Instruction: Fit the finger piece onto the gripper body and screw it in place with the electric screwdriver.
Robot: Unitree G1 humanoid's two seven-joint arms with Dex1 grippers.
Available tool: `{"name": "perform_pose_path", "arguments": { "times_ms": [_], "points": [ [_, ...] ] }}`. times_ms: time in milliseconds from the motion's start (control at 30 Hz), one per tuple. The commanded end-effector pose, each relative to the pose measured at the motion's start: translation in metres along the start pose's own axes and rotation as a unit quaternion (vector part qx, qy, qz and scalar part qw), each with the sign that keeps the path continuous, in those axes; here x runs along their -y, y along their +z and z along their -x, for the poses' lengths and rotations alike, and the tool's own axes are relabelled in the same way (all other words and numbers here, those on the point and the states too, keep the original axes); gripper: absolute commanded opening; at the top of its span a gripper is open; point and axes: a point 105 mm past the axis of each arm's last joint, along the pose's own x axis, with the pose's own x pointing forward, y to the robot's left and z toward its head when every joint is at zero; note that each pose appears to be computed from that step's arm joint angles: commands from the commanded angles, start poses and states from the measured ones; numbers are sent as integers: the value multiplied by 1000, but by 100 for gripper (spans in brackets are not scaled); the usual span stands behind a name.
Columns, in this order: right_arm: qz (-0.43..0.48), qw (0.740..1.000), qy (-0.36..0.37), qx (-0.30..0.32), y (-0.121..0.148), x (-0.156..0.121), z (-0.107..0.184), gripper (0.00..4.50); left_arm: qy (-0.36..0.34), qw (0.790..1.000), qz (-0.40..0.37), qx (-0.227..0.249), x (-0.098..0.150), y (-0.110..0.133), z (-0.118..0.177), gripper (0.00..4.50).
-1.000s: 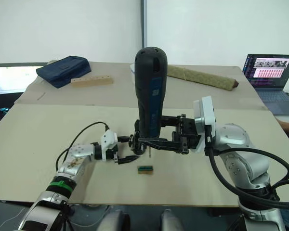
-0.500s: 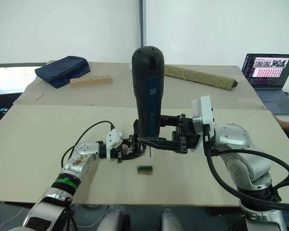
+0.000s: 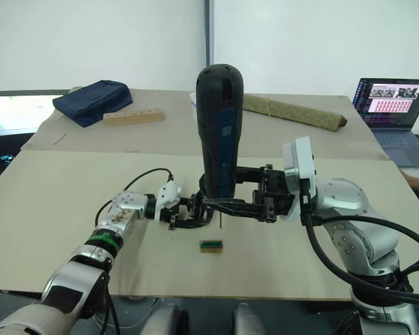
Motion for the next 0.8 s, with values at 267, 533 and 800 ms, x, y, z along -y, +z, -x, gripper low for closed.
{"name": "perform_pose_path", "arguments": {
  "times_ms": [267, 533, 800],
  "points": [
    [21, 1000, 6, 12, 16, -5, 3, 194, 28, 999, -17, 13, 1, -3, 9, 442],
    [18, 1000, 4, 12, 14, -6, 5, 194, 87, 996, -5, 28, 22, -2, 33, 442],
    [18, 1000, 5, 16, 11, -6, 4, 194, 164, 985, 40, 19, 30, 6, 15, 442]
  ]
}}
